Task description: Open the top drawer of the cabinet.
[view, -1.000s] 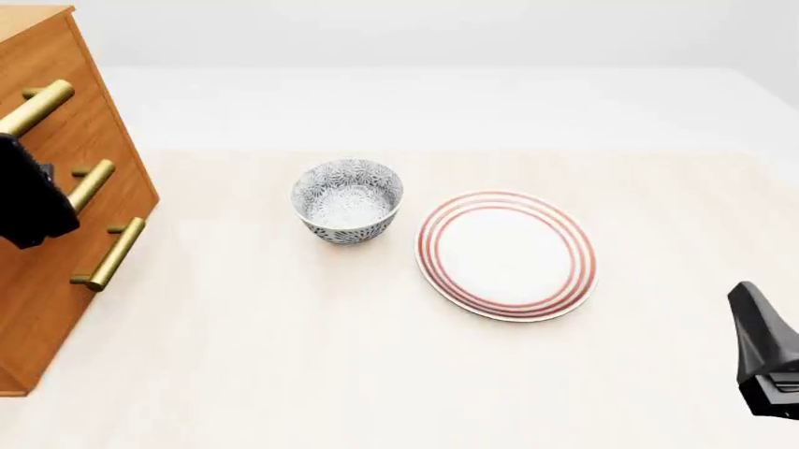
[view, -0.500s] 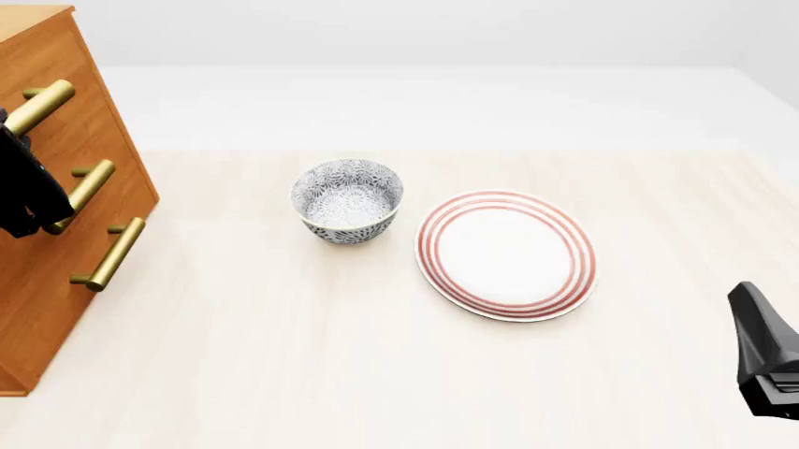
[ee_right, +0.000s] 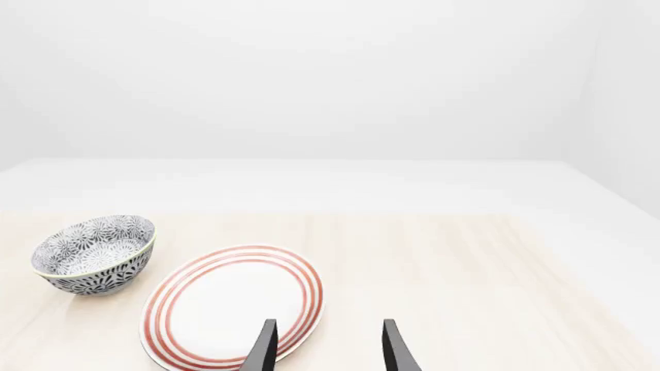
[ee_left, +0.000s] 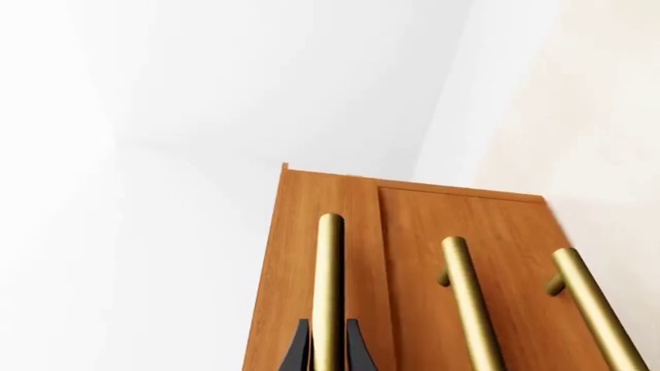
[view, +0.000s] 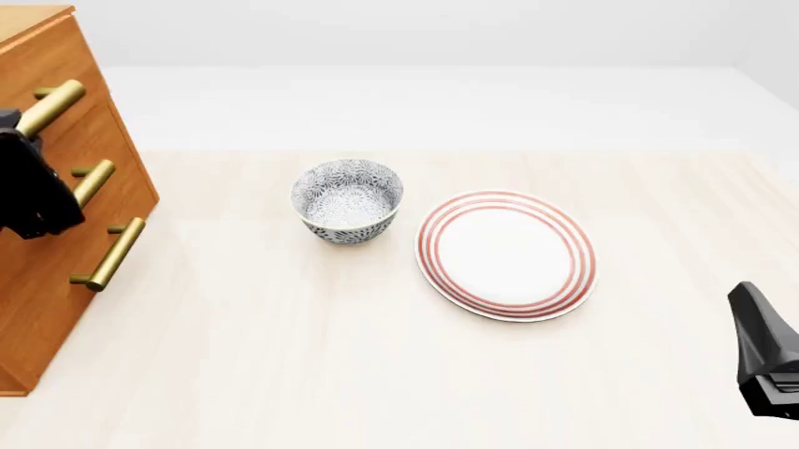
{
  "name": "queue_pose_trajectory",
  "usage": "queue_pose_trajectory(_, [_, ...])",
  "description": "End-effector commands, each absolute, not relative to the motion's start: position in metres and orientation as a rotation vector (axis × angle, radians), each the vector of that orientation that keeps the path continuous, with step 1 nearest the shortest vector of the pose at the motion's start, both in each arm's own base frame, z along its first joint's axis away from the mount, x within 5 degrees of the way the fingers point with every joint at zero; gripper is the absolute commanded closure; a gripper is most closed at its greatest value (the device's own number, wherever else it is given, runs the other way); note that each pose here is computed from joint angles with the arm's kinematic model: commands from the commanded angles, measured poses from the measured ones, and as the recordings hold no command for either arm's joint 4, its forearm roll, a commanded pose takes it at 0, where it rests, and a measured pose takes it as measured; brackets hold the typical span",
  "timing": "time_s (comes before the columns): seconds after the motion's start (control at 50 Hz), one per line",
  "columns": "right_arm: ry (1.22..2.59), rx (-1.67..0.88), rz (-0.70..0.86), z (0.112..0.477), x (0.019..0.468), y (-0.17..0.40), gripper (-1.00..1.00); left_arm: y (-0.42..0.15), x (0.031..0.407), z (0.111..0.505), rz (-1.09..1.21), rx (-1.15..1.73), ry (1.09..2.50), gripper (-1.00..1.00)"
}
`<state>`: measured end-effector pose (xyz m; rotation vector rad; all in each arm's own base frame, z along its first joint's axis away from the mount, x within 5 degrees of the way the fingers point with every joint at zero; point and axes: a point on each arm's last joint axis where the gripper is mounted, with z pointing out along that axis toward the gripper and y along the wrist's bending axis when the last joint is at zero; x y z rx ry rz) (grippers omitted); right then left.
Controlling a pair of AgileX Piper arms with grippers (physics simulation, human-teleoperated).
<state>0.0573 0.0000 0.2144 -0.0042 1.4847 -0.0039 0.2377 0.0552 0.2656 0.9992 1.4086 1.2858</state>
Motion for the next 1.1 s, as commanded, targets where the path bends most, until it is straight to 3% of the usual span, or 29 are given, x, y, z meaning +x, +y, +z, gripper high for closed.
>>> queue_pose_trajectory(0.02, [1.485, -0.004, -0.004, 0.214, 0.057, 0.000, -1.00, 0.046, 0.235, 0.245, 1.237, 1.061, 1.446, 1.00])
queue_pose_trajectory(1.1, [1.485, -0.004, -0.004, 0.214, 0.057, 0.000, -1.00, 0.011, 0.226, 0.243, 1.178, 1.138, 1.295, 1.00])
